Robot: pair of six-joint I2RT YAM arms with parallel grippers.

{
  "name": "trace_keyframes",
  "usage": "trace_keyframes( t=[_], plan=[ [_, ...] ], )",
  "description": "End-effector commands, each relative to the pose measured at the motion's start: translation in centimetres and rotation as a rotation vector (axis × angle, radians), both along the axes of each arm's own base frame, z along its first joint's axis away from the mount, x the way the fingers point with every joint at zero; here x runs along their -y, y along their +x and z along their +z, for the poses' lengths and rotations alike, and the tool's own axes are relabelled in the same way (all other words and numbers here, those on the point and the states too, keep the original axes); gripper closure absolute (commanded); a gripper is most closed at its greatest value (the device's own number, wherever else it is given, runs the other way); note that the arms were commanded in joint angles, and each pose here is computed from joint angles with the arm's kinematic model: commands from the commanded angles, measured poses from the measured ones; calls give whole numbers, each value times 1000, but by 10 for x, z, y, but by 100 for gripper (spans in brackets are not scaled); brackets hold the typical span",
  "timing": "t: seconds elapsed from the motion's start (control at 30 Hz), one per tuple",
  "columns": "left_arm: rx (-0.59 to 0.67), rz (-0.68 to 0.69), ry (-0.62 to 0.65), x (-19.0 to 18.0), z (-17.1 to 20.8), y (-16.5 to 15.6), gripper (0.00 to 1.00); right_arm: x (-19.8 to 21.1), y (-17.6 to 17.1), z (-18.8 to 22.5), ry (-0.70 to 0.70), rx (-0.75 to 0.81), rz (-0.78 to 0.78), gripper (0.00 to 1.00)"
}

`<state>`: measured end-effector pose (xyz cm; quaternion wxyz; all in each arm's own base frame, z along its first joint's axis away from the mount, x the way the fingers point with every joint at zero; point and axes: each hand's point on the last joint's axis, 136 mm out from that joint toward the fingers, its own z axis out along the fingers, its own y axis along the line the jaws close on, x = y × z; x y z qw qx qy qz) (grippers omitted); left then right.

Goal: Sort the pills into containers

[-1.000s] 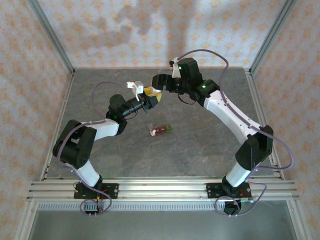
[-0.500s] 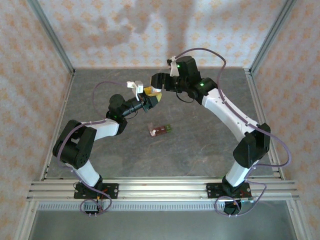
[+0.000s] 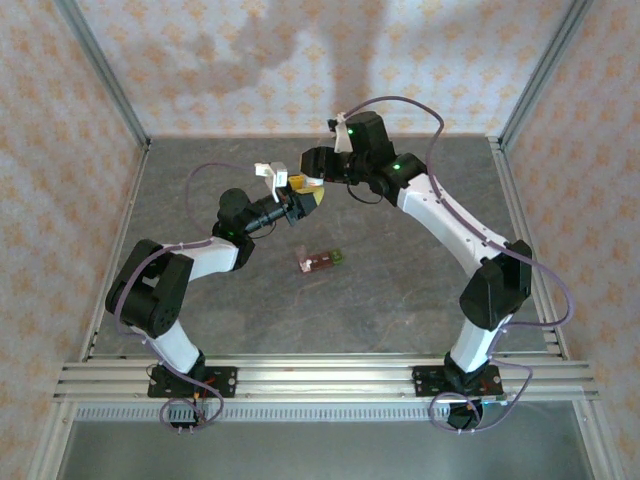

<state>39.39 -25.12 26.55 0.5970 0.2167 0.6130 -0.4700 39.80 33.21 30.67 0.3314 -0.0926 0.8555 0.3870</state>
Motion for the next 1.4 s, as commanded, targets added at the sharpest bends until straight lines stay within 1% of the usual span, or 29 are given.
trace_keyframes(
  t=[0.0,0.07,0.2,0.33,0.43,0.6,0.7,0.73,0.77,0.87,0.93,1.0,1.07,1.17,1.23,1.3,1.37],
  plan=[
    [103,-20,-42,2,36,-7,100,5,-4,15,11,30,-37,56],
    [105,-16,-43,2,37,-7,100,9,-5,13,4,34,-87,60],
    [105,7,-45,-1,37,-5,100,16,-12,3,-36,51,-251,64],
    [109,50,-43,-5,36,-1,100,14,-21,-8,-42,47,-415,65],
    [119,102,-35,-11,35,3,100,9,-26,-12,-19,34,-498,65],
    [140,186,-7,-20,31,7,100,-1,-24,-7,54,41,-574,65],
    [145,230,23,-25,26,9,100,-8,-21,-3,67,36,-570,65],
    [144,230,33,-25,23,9,100,-8,-20,1,61,50,-562,62],
    [145,223,41,-23,22,9,100,-7,-20,7,55,65,-558,59],
    [141,193,55,-20,19,8,100,7,-19,28,48,121,-537,43],
    [137,156,56,-15,17,5,100,21,-20,43,54,146,-505,33],
    [135,127,51,-12,16,3,100,35,-22,55,57,178,-465,27],
    [135,96,44,-9,16,1,100,46,-22,61,62,185,-402,23],
    [133,42,31,-4,18,-3,100,54,-22,60,72,158,-261,20],
    [125,10,20,0,19,-5,100,56,-23,58,42,156,-199,19],
    [118,-5,5,2,22,-5,100,52,-24,54,0,150,-146,19],
    [115,-15,-8,2,24,-4,100,43,-26,50,-12,132,-90,19]
  ],
)
